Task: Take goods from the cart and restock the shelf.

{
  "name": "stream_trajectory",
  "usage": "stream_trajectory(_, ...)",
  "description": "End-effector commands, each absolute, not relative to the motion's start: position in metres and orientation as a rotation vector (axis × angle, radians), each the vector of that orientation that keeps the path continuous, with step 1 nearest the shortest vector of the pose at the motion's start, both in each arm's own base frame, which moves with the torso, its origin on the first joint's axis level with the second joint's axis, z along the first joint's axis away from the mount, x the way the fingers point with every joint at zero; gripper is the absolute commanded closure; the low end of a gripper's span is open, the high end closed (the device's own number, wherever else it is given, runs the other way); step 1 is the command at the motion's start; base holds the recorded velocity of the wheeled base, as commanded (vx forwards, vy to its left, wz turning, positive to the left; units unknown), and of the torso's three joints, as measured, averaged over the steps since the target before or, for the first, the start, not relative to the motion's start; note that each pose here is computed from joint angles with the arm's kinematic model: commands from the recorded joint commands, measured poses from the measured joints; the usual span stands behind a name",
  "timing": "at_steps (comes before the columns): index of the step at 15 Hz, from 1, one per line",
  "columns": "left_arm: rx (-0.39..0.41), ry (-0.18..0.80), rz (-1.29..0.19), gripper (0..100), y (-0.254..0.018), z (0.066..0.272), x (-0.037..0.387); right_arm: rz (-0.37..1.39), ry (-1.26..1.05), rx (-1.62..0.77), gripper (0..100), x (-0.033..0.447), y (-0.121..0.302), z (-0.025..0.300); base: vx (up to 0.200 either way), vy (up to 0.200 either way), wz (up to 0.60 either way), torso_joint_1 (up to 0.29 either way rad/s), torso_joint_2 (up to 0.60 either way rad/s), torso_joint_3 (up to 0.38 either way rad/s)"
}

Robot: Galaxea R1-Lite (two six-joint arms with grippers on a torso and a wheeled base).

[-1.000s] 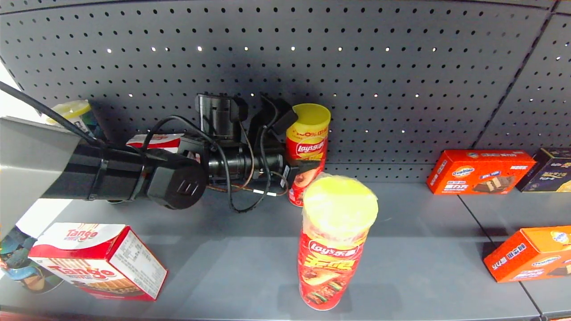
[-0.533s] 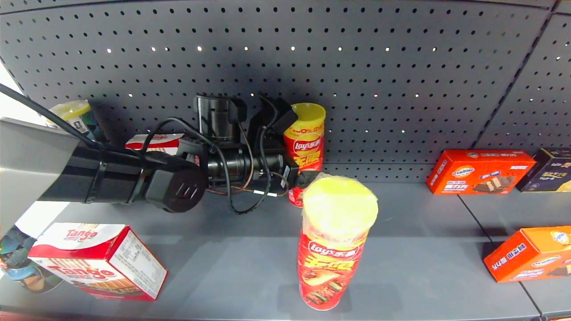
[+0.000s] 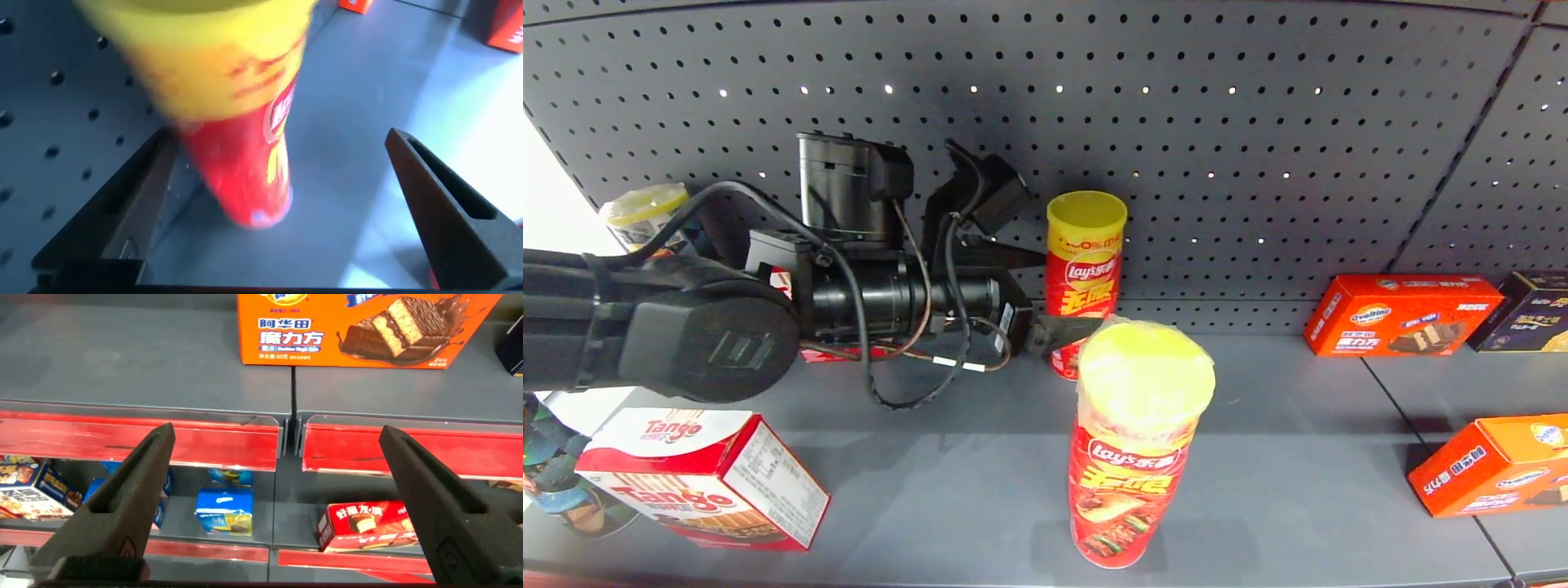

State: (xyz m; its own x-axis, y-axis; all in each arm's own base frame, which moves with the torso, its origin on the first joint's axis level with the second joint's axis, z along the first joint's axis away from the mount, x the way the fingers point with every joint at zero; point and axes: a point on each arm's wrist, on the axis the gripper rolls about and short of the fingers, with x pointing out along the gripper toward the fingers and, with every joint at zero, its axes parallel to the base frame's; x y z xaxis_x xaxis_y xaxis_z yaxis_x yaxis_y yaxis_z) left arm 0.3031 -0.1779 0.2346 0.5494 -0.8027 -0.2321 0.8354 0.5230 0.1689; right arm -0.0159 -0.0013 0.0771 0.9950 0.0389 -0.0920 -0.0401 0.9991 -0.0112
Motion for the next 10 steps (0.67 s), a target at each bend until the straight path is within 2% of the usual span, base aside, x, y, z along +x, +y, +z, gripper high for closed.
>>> stream_trajectory(1,0.273,0.098,-0.974,0,-0.165,0.25,0.28,0.04,0.093,-0.014,0,-0.016,-0.001,0.077,0.0,0.0,0.0,0.0,0.0,0.0)
stream_trajectory(4,0.278,0.123,-0.885,0,-0.153,0.25,0.267,0.04,0.093,-0.014,0,-0.016,-0.001,0.077,0.0,0.0,0.0,0.0,0.0,0.0)
stream_trajectory(7,0.266,0.207,-0.822,0,-0.148,0.246,0.259,0.04,0.093,-0.014,0,-0.016,-0.001,0.077,0.0,0.0,0.0,0.0,0.0,0.0)
stream_trajectory(10,0.302,0.256,-0.691,0,-0.148,0.249,0.261,0.04,0.093,-0.014,0,-0.016,-0.001,0.077,0.0,0.0,0.0,0.0,0.0,0.0)
